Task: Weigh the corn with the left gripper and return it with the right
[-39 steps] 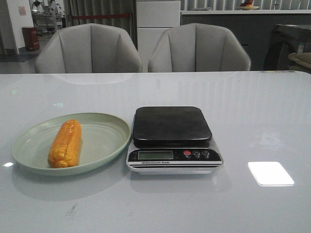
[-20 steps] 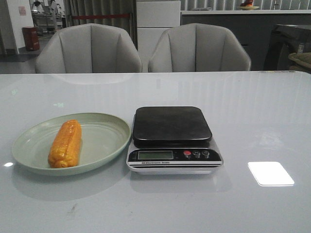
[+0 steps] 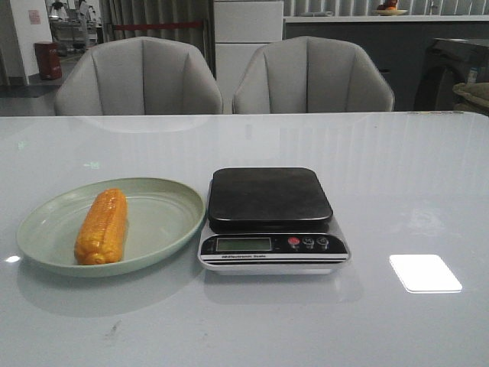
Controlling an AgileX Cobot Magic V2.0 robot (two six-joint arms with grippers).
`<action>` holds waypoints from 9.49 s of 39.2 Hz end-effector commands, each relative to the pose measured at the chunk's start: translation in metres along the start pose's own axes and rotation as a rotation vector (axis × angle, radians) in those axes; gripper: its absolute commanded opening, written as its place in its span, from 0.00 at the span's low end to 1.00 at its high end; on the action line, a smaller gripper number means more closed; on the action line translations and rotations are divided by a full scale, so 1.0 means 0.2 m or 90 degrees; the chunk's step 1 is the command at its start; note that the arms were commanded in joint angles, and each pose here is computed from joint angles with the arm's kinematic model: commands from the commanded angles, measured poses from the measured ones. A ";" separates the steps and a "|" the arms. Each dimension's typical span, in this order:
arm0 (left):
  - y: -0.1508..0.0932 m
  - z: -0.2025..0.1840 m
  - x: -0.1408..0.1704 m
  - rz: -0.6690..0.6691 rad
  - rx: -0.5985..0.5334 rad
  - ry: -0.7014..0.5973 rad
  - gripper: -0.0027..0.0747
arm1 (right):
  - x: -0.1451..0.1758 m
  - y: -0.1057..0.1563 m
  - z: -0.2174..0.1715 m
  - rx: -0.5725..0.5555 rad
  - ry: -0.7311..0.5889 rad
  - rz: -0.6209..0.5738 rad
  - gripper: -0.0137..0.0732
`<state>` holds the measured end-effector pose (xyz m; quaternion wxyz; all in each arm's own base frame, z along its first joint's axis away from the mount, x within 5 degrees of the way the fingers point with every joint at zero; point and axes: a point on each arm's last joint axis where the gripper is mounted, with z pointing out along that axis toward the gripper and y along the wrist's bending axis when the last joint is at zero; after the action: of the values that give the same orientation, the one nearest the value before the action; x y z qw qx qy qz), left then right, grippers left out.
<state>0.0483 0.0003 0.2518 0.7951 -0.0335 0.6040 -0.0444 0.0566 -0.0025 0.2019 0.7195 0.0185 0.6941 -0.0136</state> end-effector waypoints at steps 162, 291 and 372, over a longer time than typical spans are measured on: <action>-1.31 1.39 0.67 -0.186 0.294 0.843 0.60 | -0.02 0.00 -0.01 0.001 -0.054 -0.009 0.34; -0.13 -0.09 -0.30 -0.019 0.427 0.247 0.19 | -0.41 0.01 0.15 -0.004 0.102 0.063 0.34; -0.13 -0.09 -0.30 -0.019 0.427 0.247 0.19 | -0.24 1.33 1.43 -0.059 0.773 0.179 0.84</action>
<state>0.0138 -0.0193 0.2928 0.6039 0.2395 0.7204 -0.2428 0.3502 0.2519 0.2387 0.1567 0.0762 0.9790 0.1060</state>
